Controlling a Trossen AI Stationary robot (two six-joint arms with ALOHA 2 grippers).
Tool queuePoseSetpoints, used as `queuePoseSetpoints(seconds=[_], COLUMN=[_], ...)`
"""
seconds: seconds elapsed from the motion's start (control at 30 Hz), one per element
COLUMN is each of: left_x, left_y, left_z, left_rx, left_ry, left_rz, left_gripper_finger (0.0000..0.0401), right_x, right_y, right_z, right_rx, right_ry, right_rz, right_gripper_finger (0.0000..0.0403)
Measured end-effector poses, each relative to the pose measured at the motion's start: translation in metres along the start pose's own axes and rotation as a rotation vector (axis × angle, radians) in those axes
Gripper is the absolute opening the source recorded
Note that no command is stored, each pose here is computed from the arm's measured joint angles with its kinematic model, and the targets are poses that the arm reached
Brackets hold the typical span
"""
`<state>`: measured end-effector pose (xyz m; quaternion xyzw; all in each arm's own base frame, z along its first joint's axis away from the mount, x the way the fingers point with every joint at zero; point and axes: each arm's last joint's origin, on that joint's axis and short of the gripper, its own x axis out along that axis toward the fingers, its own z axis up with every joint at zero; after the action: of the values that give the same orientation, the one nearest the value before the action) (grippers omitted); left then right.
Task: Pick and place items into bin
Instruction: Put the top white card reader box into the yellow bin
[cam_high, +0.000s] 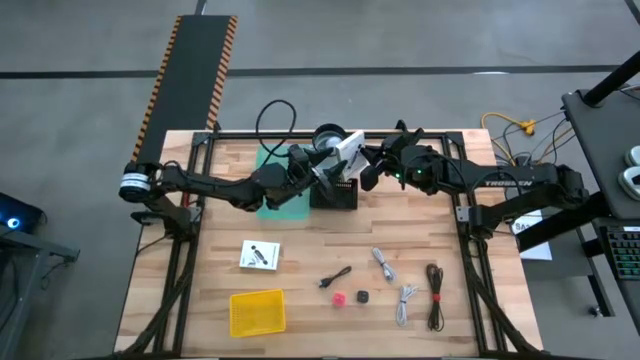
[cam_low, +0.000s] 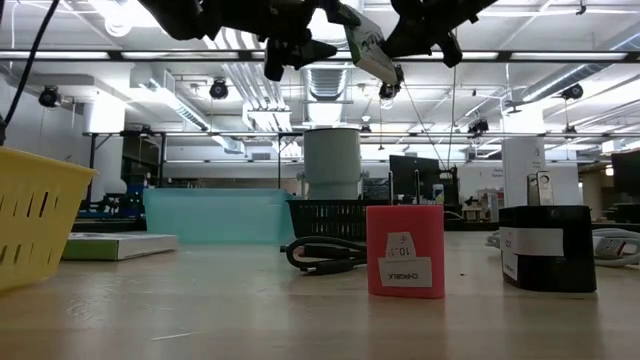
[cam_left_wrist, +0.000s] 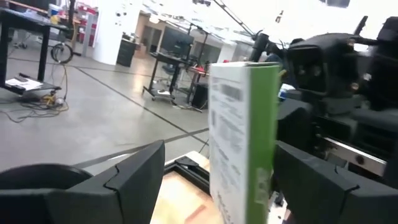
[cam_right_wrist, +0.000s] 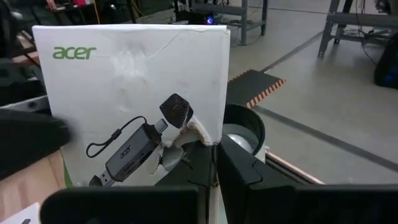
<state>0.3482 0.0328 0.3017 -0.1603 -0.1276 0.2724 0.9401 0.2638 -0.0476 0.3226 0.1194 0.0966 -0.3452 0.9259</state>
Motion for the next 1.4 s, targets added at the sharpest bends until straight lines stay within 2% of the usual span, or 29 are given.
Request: queuePoseSetpoints(seconds=[0.2, 0.33, 0.47, 0.77, 0.83, 1.07, 1.4], left_x=[0.003, 0.005, 0.006, 0.006, 0.007, 0.006, -0.002], left_y=[0.005, 0.008, 0.007, 0.005, 0.004, 0.004, 0.005], left_z=[0.0, 0.0, 0.001, 0.002, 0.003, 0.006, 0.019], left_rx=[-0.057, -0.045, -0.041, 0.0, 0.0, 0.006, 0.046], left_ry=[0.005, 0.035, 0.04, 0.054, 0.056, 0.055, 0.083], left_rz=[0.007, -0.028, -0.051, -0.116, -0.129, -0.146, -0.149], left_gripper_finger=[0.027, 0.0239, 0.0189, 0.0036, 0.0015, 0.0015, 0.001], right_x=[-0.001, -0.002, -0.002, -0.002, -0.002, -0.005, -0.028], right_y=[0.001, 0.001, 0.001, 0.002, 0.002, 0.0, -0.012], right_z=[0.005, 0.006, 0.007, 0.007, 0.007, 0.009, 0.021], right_rx=[-0.026, -0.032, -0.031, -0.028, -0.028, -0.027, -0.032], right_ry=[-0.013, -0.015, -0.015, -0.01, -0.012, -0.014, -0.048], right_rz=[0.006, 0.008, 0.011, 0.028, 0.024, 0.028, -0.018], right_gripper_finger=[0.0008, 0.0008, 0.0008, 0.0009, 0.0009, 0.0021, 0.0079])
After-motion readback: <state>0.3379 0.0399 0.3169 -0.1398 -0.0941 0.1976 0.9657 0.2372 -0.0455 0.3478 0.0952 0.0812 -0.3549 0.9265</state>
